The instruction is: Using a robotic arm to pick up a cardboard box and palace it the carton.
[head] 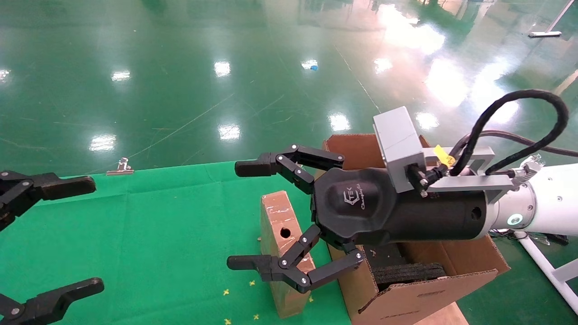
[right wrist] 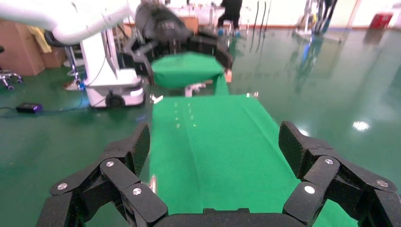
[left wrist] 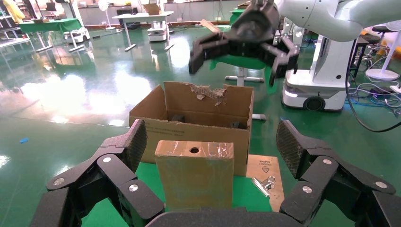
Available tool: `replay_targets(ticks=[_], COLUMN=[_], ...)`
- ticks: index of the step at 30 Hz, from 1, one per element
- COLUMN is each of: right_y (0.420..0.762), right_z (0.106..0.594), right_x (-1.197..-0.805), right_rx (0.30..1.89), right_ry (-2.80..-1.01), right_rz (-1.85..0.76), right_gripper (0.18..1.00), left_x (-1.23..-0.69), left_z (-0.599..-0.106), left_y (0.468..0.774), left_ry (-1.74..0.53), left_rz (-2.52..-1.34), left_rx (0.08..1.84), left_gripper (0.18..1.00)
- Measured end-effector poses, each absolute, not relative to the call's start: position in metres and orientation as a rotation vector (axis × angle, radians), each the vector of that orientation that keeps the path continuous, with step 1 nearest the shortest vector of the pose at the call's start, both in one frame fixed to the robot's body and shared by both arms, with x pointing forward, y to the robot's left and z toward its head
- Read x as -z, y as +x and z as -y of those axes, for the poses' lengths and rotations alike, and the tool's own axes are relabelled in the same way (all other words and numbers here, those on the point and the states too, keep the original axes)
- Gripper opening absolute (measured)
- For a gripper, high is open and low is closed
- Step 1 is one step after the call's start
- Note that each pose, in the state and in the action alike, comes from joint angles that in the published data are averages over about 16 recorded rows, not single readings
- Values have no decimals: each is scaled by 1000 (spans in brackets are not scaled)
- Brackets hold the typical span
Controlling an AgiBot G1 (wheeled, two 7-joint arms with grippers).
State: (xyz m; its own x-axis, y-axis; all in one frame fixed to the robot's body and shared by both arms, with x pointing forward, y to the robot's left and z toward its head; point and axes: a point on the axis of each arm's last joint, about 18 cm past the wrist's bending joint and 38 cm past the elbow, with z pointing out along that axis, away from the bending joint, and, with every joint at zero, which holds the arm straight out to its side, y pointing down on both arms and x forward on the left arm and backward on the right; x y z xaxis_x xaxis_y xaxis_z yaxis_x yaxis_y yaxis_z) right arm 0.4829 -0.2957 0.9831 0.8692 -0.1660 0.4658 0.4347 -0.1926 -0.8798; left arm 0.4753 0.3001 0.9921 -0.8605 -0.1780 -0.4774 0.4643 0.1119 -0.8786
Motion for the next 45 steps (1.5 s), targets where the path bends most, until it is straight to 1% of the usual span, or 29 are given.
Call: replay_targets(ticks=[5, 12, 17, 22, 29, 37, 41, 45], right_y=[497, 529, 547, 553, 547, 543, 546, 553], right_z=[281, 256, 241, 231, 224, 224, 226, 229], right_x=[-971, -961, -978, -1006, -1032, -1032, -1031, -1032], right_rx=[540, 578, 664, 751, 793, 759, 740, 700], right_ry=[-1843, -2163, -2376, -2521, -2675, -2803, -2826, -2817], right_rz=[208, 223, 241, 245, 221, 166, 83, -79], right_gripper=[1000, 1000, 1000, 1000, 1000, 1000, 1000, 1000], left_x=[-992, -992, -992, -992, -992, -992, -992, -992], left_z=[-300, -300, -300, -300, -300, -300, -300, -300], left_y=[475, 475, 475, 475, 475, 475, 475, 475], left_ry=[278, 278, 278, 278, 278, 278, 278, 278], left_rz=[-1925, -1925, -1925, -1925, -1925, -1925, -1925, -1925], left_rx=[1799, 1799, 1799, 1799, 1799, 1799, 1799, 1799], left_gripper=[1001, 1001, 1001, 1001, 1001, 1001, 1001, 1001])
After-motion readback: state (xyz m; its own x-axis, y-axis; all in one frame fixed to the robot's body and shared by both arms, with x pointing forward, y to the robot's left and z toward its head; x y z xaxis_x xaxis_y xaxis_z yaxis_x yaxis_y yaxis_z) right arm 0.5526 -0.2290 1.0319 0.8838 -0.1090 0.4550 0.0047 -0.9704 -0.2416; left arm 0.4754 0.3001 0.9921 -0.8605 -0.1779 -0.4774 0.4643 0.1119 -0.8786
